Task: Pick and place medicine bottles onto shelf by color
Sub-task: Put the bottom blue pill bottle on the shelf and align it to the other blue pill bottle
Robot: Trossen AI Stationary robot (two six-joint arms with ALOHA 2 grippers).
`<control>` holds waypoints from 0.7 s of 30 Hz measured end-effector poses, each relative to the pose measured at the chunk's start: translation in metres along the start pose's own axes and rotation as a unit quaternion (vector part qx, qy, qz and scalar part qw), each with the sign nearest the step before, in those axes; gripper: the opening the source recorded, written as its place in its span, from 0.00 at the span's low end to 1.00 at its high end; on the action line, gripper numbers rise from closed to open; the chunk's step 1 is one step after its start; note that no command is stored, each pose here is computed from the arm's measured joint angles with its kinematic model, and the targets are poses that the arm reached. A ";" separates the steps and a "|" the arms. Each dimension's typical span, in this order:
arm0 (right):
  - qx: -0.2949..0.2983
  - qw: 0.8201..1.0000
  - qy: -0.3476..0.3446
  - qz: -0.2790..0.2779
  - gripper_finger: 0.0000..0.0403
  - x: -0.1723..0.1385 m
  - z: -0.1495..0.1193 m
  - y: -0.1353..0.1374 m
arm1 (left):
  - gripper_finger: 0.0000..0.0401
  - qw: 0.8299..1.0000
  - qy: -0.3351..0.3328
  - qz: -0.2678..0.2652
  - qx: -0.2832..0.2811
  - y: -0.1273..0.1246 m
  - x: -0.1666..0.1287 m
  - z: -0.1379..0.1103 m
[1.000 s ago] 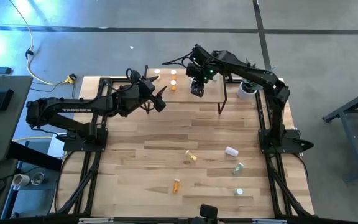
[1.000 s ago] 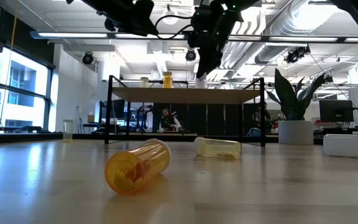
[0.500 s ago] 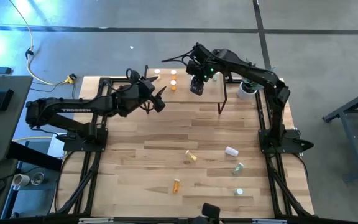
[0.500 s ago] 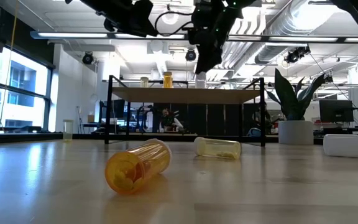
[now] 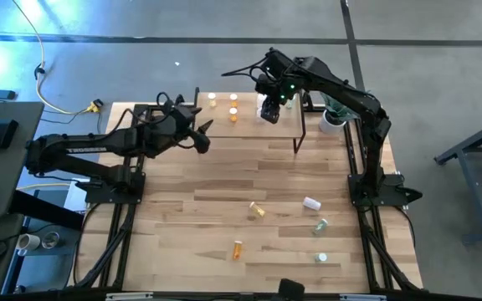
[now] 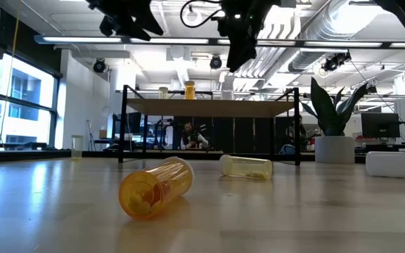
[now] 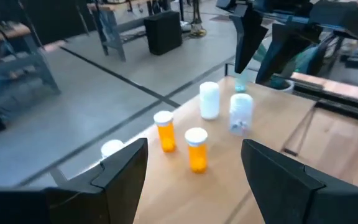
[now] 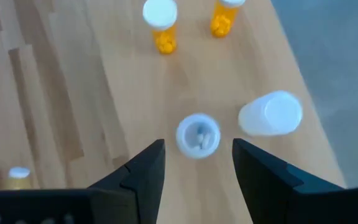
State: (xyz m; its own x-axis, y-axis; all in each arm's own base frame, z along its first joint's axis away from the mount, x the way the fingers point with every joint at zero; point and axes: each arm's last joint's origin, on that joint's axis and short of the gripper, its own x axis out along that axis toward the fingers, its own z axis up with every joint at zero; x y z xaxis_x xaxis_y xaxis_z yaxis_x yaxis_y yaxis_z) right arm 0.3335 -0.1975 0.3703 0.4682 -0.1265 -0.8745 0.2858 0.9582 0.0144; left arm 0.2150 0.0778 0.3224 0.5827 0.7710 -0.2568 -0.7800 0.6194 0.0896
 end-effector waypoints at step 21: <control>0.001 0.981 0.079 0.176 0.44 -0.013 -0.053 0.078 | 0.62 0.996 0.050 -0.036 -0.063 0.020 -0.032 -0.005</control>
State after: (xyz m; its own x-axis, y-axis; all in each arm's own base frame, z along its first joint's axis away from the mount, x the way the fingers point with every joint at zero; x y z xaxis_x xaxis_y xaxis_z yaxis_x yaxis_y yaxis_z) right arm 0.3053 -0.1079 0.3576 0.4035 0.2535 -0.8792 0.1313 0.9349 0.3298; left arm 0.1799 0.0643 0.3275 0.6177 0.7023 -0.3540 -0.7629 0.6443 -0.0528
